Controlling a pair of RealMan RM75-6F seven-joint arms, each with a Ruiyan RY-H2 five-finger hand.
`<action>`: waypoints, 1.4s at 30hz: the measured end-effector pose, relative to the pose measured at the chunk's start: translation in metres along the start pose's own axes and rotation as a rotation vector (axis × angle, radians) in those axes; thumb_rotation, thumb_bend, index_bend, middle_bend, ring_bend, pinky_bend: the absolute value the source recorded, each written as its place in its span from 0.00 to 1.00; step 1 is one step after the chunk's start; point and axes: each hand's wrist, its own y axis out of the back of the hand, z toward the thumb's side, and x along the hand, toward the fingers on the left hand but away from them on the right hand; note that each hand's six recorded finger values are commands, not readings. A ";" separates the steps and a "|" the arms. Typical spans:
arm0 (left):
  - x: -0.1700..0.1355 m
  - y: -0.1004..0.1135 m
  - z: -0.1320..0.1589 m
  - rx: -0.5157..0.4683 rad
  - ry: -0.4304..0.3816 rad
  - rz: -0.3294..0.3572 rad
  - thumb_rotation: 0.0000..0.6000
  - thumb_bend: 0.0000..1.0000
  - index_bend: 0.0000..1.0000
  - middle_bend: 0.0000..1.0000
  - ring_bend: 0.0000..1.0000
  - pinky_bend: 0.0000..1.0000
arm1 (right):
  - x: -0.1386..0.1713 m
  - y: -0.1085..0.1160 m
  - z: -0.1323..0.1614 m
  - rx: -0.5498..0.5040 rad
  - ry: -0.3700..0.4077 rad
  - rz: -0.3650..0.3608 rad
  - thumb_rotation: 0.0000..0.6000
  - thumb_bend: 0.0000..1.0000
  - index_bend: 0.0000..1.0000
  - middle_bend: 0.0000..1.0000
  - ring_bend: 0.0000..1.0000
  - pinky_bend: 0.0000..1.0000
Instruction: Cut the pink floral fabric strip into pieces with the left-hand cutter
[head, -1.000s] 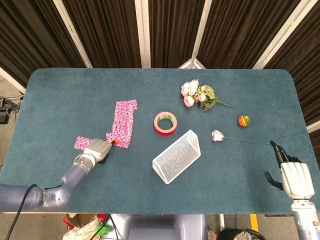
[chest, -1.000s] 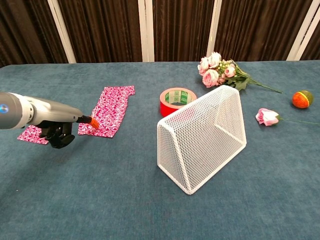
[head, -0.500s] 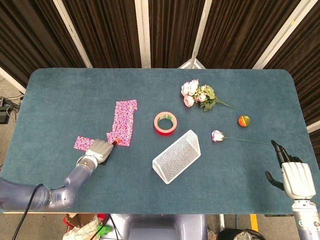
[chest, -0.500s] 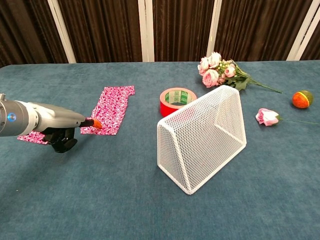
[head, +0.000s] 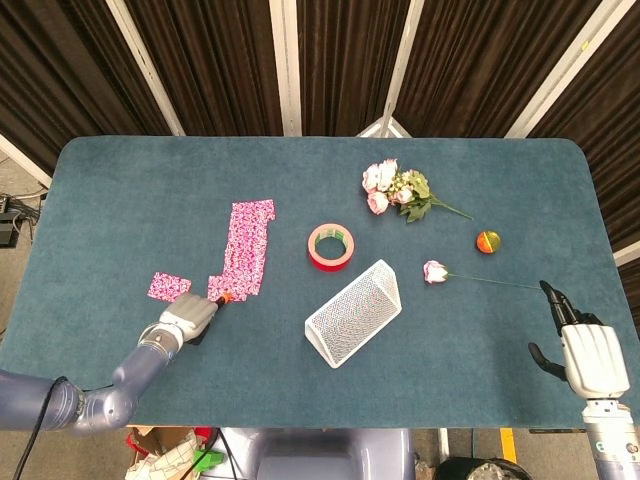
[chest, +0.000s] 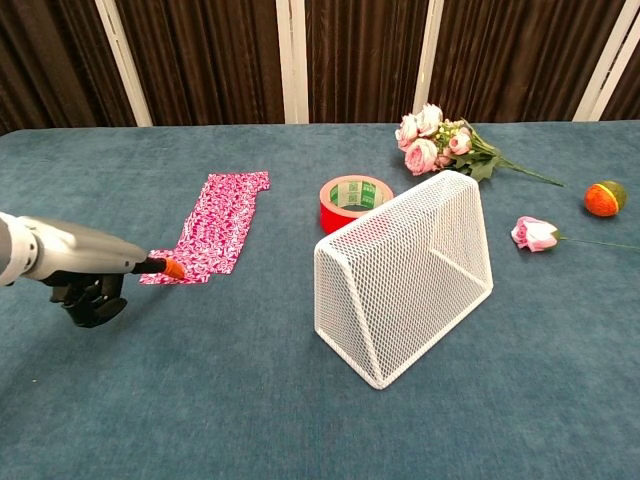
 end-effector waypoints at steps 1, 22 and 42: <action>-0.001 -0.001 -0.001 -0.001 0.002 -0.003 1.00 0.91 0.00 0.83 0.72 0.67 | 0.000 0.000 0.000 0.000 0.000 0.000 1.00 0.29 0.00 0.22 0.45 0.46; -0.017 -0.028 0.005 -0.053 -0.103 -0.126 1.00 0.91 0.00 0.83 0.72 0.67 | 0.000 0.000 0.001 0.001 0.002 -0.002 1.00 0.29 0.00 0.22 0.45 0.46; -0.034 -0.013 0.004 -0.079 -0.145 -0.014 1.00 0.91 0.00 0.83 0.72 0.67 | -0.001 -0.002 0.002 0.003 0.004 0.004 1.00 0.29 0.00 0.22 0.45 0.46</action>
